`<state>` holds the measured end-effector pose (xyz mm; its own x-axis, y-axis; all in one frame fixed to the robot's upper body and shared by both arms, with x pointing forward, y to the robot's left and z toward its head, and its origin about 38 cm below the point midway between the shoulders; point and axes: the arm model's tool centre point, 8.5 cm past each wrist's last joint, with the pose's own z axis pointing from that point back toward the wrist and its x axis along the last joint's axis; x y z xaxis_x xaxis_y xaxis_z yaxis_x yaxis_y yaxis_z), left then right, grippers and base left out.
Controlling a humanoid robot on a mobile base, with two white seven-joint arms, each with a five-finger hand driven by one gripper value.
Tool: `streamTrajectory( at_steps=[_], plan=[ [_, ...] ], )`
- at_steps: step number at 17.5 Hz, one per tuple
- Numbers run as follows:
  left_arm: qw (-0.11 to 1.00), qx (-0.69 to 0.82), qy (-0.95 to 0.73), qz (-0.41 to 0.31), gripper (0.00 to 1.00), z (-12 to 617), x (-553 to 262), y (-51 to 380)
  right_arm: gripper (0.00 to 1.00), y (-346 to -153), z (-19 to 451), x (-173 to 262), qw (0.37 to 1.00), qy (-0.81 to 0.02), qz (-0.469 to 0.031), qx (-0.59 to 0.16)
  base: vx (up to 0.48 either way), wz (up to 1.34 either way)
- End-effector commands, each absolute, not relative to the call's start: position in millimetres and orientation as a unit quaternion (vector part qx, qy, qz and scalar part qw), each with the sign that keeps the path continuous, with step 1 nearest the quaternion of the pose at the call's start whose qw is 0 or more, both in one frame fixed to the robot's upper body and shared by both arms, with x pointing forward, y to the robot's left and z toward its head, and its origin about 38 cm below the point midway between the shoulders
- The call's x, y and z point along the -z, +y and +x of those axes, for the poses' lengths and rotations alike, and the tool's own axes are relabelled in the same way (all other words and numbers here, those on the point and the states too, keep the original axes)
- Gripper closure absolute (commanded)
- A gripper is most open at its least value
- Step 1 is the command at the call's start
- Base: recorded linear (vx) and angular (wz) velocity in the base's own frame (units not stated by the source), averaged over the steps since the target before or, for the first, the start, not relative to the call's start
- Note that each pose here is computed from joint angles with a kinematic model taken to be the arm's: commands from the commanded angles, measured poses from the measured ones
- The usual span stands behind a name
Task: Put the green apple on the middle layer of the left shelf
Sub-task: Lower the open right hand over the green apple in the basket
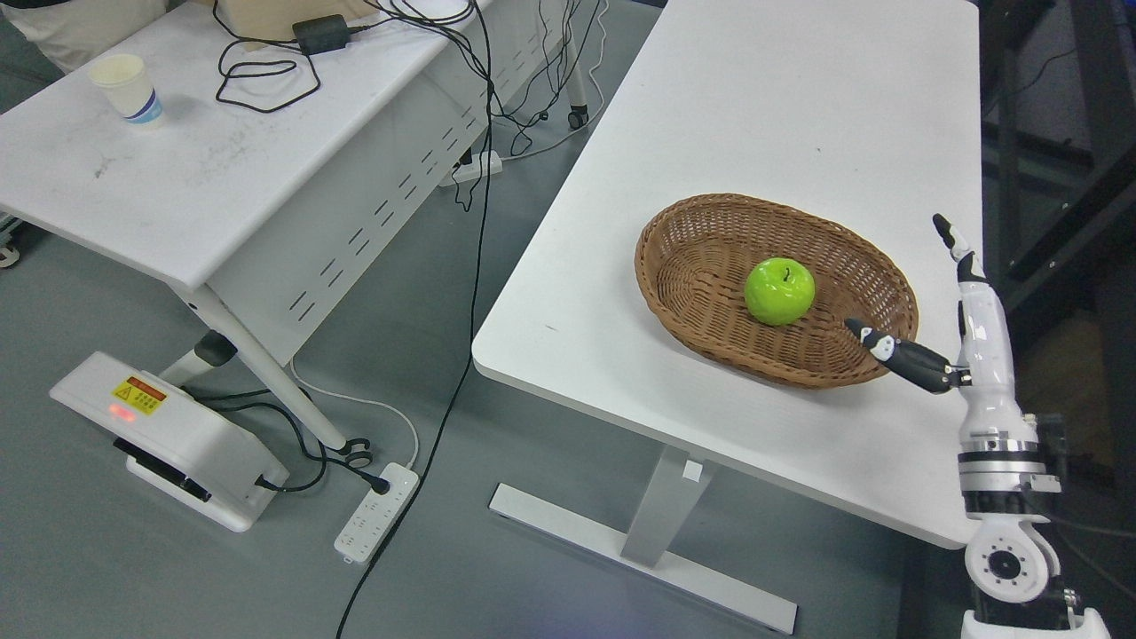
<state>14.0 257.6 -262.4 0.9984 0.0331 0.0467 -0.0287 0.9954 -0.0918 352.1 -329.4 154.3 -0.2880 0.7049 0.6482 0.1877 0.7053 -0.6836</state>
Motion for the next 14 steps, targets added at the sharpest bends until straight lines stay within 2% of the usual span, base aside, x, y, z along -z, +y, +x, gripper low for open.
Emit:
streamTrajectory(
  at_steps=[1, 3, 5, 10, 14],
  plan=[
    [0.999, -0.014, -0.035, -0.037, 0.00, 27.9, 261.0, 268.8, 0.00, -285.2, 361.5, -138.0, 0.541, -0.747, -0.250, -0.294, 0.104, 0.18],
    [0.999, -0.014, -0.035, -0.037, 0.00, 27.9, 261.0, 268.8, 0.00, -261.8, 363.6, -124.7, 0.551, -0.731, -0.245, -0.319, 0.077, 0.13],
    [0.999, -0.014, -0.035, -0.037, 0.00, 27.9, 261.0, 268.8, 0.00, -247.3, 367.2, -113.6, 0.548, -0.713, -0.258, -0.353, 0.060, 0.10],
    [0.999, -0.014, -0.035, -0.037, 0.00, 27.9, 261.0, 268.8, 0.00, -241.2, 388.8, -92.7, 0.554, -0.678, -0.273, -0.399, 0.036, 0.04],
    [0.999, -0.014, -0.035, -0.037, 0.00, 27.9, 261.0, 268.8, 0.00, -237.2, 413.0, -98.1, 0.555, -0.668, -0.284, -0.406, 0.003, 0.00]
  ],
)
